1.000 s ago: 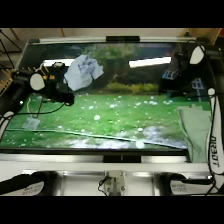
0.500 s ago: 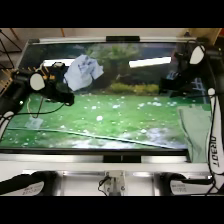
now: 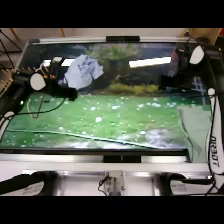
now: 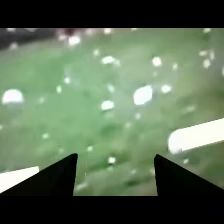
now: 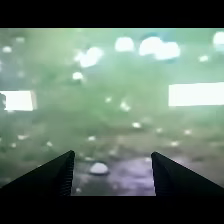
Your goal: Fold the shirts.
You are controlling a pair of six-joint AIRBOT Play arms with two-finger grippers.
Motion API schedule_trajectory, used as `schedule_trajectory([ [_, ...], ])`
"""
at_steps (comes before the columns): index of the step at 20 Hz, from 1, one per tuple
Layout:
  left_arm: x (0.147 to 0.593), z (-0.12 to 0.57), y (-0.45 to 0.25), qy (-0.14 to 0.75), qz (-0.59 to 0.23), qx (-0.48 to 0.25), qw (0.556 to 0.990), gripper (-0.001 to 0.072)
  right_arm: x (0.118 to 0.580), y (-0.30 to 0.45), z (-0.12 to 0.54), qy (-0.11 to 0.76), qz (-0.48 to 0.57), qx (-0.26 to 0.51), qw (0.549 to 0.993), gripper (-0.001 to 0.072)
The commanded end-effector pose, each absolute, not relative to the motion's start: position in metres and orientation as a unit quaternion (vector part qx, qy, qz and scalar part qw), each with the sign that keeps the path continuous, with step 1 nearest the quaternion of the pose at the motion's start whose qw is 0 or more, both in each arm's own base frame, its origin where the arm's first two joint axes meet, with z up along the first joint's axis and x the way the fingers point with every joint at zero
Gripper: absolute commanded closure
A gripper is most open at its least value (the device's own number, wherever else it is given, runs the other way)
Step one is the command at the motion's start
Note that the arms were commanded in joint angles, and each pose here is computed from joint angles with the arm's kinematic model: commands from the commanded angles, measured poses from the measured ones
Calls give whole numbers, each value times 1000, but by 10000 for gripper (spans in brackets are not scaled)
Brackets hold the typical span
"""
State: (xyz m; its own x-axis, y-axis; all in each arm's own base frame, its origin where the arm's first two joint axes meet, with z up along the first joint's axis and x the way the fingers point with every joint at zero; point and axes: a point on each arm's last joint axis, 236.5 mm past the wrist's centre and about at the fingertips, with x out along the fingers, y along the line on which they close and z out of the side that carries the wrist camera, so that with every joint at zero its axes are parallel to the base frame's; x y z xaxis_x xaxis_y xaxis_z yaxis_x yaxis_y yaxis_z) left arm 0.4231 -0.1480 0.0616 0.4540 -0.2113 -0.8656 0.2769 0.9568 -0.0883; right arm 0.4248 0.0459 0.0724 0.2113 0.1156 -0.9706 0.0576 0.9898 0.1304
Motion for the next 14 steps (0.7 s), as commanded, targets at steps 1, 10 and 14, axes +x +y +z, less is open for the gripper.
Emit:
schedule_trajectory([
  [1,480,75,-142,435,-121,-14,892,126,438,45,75,606,20,66,793,126],
  [10,573,-58,-73,569,-54,-174,802,87,441,47,77,600,25,66,797,126],
  [14,587,-78,-94,555,-69,-215,801,94,442,48,77,598,28,63,798,126],
])
